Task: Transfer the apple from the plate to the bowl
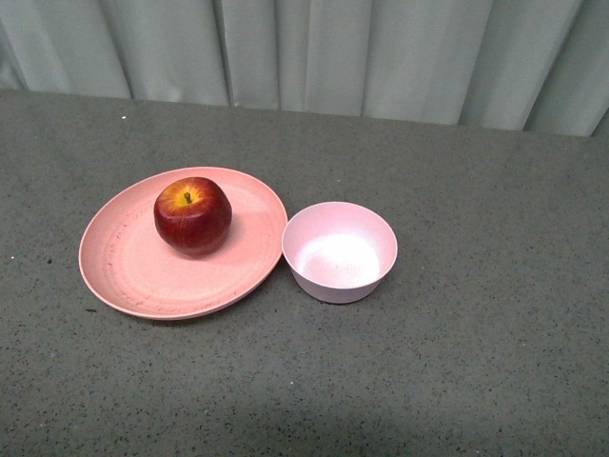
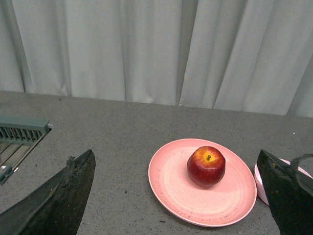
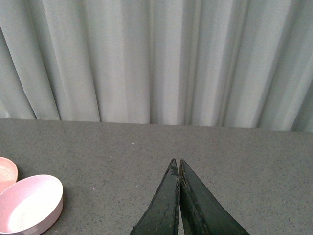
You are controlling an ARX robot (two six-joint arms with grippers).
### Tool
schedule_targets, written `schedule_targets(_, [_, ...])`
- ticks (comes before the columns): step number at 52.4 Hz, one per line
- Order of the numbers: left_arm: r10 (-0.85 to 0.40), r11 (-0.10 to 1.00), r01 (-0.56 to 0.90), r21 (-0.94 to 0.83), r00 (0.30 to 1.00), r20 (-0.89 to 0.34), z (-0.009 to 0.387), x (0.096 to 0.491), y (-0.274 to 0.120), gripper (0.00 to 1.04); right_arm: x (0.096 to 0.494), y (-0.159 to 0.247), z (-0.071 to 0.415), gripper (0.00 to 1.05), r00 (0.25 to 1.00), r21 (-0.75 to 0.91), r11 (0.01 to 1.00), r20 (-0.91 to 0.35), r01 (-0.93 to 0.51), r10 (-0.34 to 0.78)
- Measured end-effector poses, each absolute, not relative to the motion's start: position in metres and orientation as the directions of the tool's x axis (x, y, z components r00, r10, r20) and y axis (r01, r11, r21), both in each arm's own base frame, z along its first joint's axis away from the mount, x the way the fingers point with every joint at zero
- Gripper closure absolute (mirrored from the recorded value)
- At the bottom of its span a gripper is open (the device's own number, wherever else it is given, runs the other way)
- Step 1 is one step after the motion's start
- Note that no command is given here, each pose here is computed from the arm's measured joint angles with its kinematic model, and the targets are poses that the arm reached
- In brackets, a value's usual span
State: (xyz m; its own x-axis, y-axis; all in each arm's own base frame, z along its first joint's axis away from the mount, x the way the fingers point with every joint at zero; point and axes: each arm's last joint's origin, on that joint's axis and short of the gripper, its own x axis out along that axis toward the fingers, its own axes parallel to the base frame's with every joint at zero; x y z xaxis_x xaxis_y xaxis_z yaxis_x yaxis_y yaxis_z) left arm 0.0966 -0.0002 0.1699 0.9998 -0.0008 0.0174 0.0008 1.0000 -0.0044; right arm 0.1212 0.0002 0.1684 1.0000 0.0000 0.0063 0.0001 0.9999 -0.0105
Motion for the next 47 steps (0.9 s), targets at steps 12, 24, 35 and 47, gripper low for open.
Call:
schedule_targets(12, [-0.001,1.000,0.001,-0.004,1.000,0.017,0.170,0.097,0.000,0.07,0.116,0.000,0.169,1.04,1.000,-0.010,1.000,0.009,0.000,0.000])
schedule_targets(24, [-0.001,1.000,0.001,-0.004,1.000,0.017,0.170,0.097,0.000,0.07,0.111,0.000,0.169,1.04,1.000,-0.010,1.000,0.009,0.000,0.000])
schedule_targets(35, [-0.001,1.000,0.001,-0.004,1.000,0.017,0.170,0.097,0.000,0.07,0.106,0.000,0.168,1.04,1.000,-0.010,1.000,0.004,0.000,0.000])
schedule_targets(47, [0.000,1.000,0.000,-0.004,1.000,0.018,0.170,0.097,0.000,0.07,0.098,0.000,0.165,1.04,1.000,-0.010,1.000,0.003,-0.003,0.003])
